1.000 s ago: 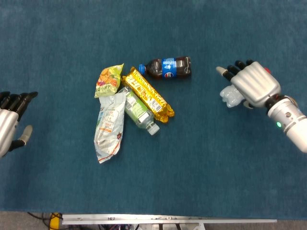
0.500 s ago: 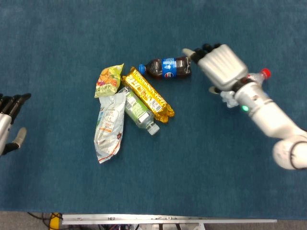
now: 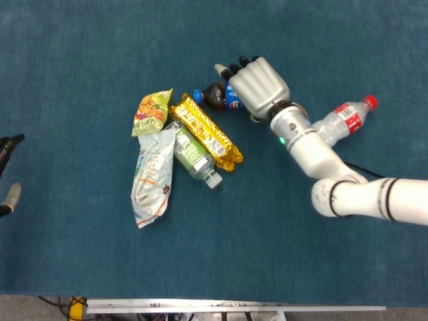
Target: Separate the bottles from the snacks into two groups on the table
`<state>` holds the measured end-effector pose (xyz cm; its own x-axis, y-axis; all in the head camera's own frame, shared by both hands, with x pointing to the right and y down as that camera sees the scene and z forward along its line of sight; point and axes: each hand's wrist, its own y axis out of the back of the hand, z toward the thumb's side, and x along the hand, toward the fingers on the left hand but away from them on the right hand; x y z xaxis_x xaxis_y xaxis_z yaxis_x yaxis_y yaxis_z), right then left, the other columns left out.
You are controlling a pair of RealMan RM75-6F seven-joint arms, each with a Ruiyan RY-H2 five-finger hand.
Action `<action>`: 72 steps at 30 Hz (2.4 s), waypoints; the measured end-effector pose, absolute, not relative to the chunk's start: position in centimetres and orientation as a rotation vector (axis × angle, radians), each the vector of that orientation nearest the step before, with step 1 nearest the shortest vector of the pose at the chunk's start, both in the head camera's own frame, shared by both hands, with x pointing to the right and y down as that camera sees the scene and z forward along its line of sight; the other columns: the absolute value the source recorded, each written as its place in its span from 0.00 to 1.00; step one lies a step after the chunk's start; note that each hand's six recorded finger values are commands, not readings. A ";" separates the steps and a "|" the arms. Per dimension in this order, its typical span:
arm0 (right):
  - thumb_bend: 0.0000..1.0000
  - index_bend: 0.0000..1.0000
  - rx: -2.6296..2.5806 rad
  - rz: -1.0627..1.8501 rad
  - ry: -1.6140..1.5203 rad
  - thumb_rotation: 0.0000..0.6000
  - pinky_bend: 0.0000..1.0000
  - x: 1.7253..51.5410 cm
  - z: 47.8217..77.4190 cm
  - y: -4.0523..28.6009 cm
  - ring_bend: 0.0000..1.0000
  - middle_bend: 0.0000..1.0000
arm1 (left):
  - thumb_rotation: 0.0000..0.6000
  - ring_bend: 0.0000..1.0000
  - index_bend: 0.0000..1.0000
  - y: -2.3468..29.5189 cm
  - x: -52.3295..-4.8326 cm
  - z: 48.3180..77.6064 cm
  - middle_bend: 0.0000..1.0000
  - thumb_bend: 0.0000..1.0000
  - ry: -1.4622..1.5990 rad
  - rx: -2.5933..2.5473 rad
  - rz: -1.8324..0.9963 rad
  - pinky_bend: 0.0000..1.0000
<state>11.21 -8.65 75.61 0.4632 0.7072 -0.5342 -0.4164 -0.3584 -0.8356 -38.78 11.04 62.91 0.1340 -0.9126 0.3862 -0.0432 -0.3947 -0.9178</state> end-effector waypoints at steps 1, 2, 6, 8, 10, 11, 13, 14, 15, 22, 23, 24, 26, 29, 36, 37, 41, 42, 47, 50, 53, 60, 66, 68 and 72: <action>0.05 0.17 -1.532 1.197 -0.262 1.00 0.35 11.0 75.8 -8.7 0.22 0.32 | 1.00 0.19 0.10 11.1 -38.8 62.9 0.20 0.41 0.949 -1.609 -1.366 0.15; 0.05 0.19 -1.525 1.201 -0.258 1.00 0.35 10.7 76.1 -8.8 0.23 0.32 | 1.00 0.19 0.10 11.1 -38.8 62.9 0.20 0.41 0.950 -1.609 -1.366 0.15; 0.05 0.23 -1.496 1.223 -0.236 1.00 0.35 10.2 77.3 -8.9 0.24 0.34 | 1.00 0.19 0.10 11.1 -38.7 62.8 0.20 0.41 0.951 -1.611 -1.366 0.15; 0.05 0.25 -1.481 1.236 -0.227 1.00 0.36 10.1 77.9 -8.9 0.25 0.35 | 1.00 0.19 0.10 11.1 -38.7 62.8 0.20 0.41 0.953 -1.610 -1.367 0.15; 0.06 0.30 -1.471 1.248 -0.225 1.00 0.39 10.0 78.3 -9.1 0.28 0.36 | 1.00 0.19 0.10 11.1 -38.8 62.8 0.20 0.40 0.954 -1.610 -1.368 0.15; 0.07 0.33 -1.465 1.256 -0.226 1.00 0.41 10.0 78.5 -9.2 0.29 0.37 | 1.00 0.19 0.10 11.2 -38.8 62.8 0.20 0.40 0.955 -1.610 -1.369 0.15; 0.09 0.38 -1.457 1.266 -0.229 1.00 0.45 10.1 78.8 -9.5 0.33 0.39 | 1.00 0.19 0.10 11.2 -38.8 62.8 0.20 0.41 0.958 -1.610 -1.369 0.15; 0.10 0.41 -1.454 1.274 -0.232 1.00 0.48 10.2 79.0 -9.7 0.35 0.41 | 1.00 0.19 0.10 11.2 -38.9 62.7 0.20 0.41 0.960 -1.609 -1.369 0.15; 0.10 0.43 -1.452 1.280 -0.234 1.00 0.51 10.3 79.1 -9.9 0.38 0.42 | 1.00 0.19 0.10 11.2 -38.9 62.7 0.20 0.41 0.962 -1.608 -1.369 0.15; 0.11 0.47 -1.483 1.305 -0.274 1.00 0.59 12.0 79.2 -10.7 0.46 0.46 | 1.00 0.19 0.10 11.3 -39.0 62.8 0.20 0.41 0.968 -1.611 -1.368 0.15; 0.11 0.47 -1.487 1.307 -0.284 1.00 0.59 12.5 79.0 -10.9 0.47 0.46 | 1.00 0.19 0.10 11.3 -39.0 62.9 0.20 0.40 0.967 -1.612 -1.367 0.15; 0.11 0.48 -1.490 1.308 -0.290 1.00 0.59 12.9 78.9 -11.1 0.47 0.46 | 1.00 0.19 0.10 11.3 -38.9 62.9 0.20 0.40 0.966 -1.613 -1.366 0.15; 0.11 0.47 -1.489 1.310 -0.298 1.00 0.59 14.0 78.4 -11.4 0.47 0.46 | 1.00 0.19 0.10 11.2 -38.9 63.0 0.20 0.40 0.965 -1.616 -1.364 0.15; 0.11 0.48 -1.490 1.320 -0.309 1.00 0.59 16.0 77.7 -11.7 0.47 0.46 | 1.00 0.19 0.10 11.1 -38.8 63.2 0.20 0.40 0.960 -1.621 -1.363 0.15; 0.11 0.47 -1.487 1.371 -0.321 1.00 0.59 22.0 76.0 -11.7 0.47 0.46 | 1.00 0.19 0.10 10.8 -38.1 63.8 0.20 0.41 0.941 -1.641 -1.351 0.15; 0.11 0.47 -1.488 1.381 -0.321 1.00 0.59 22.9 75.9 -11.5 0.47 0.46 | 1.00 0.19 0.10 10.7 -38.0 63.9 0.20 0.41 0.939 -1.644 -1.349 0.15; 0.11 0.47 -1.511 1.415 -0.323 1.00 0.59 25.7 75.5 -10.7 0.47 0.46 | 1.00 0.19 0.10 10.5 -37.5 64.2 0.20 0.41 0.922 -1.656 -1.343 0.15; 0.11 0.44 -1.513 1.417 -0.322 1.00 0.59 25.9 75.4 -10.6 0.46 0.46 | 1.00 0.19 0.10 10.4 -37.4 64.3 0.20 0.41 0.918 -1.658 -1.341 0.15; 0.11 0.30 -1.533 1.412 -0.337 1.00 0.59 25.9 75.1 -10.6 0.42 0.43 | 1.00 0.19 0.10 10.3 -37.0 64.2 0.20 0.41 0.914 -1.657 -1.332 0.15; 0.11 0.24 -1.543 1.405 -0.345 1.00 0.59 25.5 75.0 -10.8 0.40 0.40 | 1.00 0.19 0.10 10.4 -37.1 64.1 0.20 0.41 0.918 -1.651 -1.339 0.15; 0.11 0.21 -1.551 1.400 -0.342 1.00 0.59 25.3 75.0 -10.8 0.40 0.40 | 1.00 0.19 0.10 10.5 -37.3 64.1 0.20 0.40 0.921 -1.648 -1.347 0.15; 0.11 0.21 -1.595 1.374 -0.334 1.00 0.59 24.5 74.7 -10.1 0.39 0.39 | 1.00 0.19 0.10 10.6 -37.5 64.0 0.20 0.41 0.923 -1.644 -1.353 0.15; 0.11 0.21 -1.637 1.270 -0.318 1.00 0.54 22.7 73.0 -8.8 0.36 0.39 | 1.00 0.19 0.10 10.4 -37.4 64.0 0.20 0.41 0.922 -1.642 -1.350 0.15; 0.11 0.21 -1.653 1.218 -0.297 1.00 0.51 21.8 72.3 -7.9 0.35 0.39 | 1.00 0.19 0.10 10.4 -37.5 64.0 0.20 0.40 0.922 -1.641 -1.352 0.15; 0.11 0.21 -1.685 1.102 -0.214 1.00 0.46 19.9 71.1 -5.6 0.33 0.39 | 1.00 0.19 0.10 10.5 -37.6 64.1 0.20 0.40 0.921 -1.642 -1.360 0.15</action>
<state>19.95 -5.58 71.07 0.5580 0.6154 -0.5567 -0.3625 -0.4226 -0.8306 -37.58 10.48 64.13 0.1585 -0.8995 0.4071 -0.0440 -0.4184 -0.9072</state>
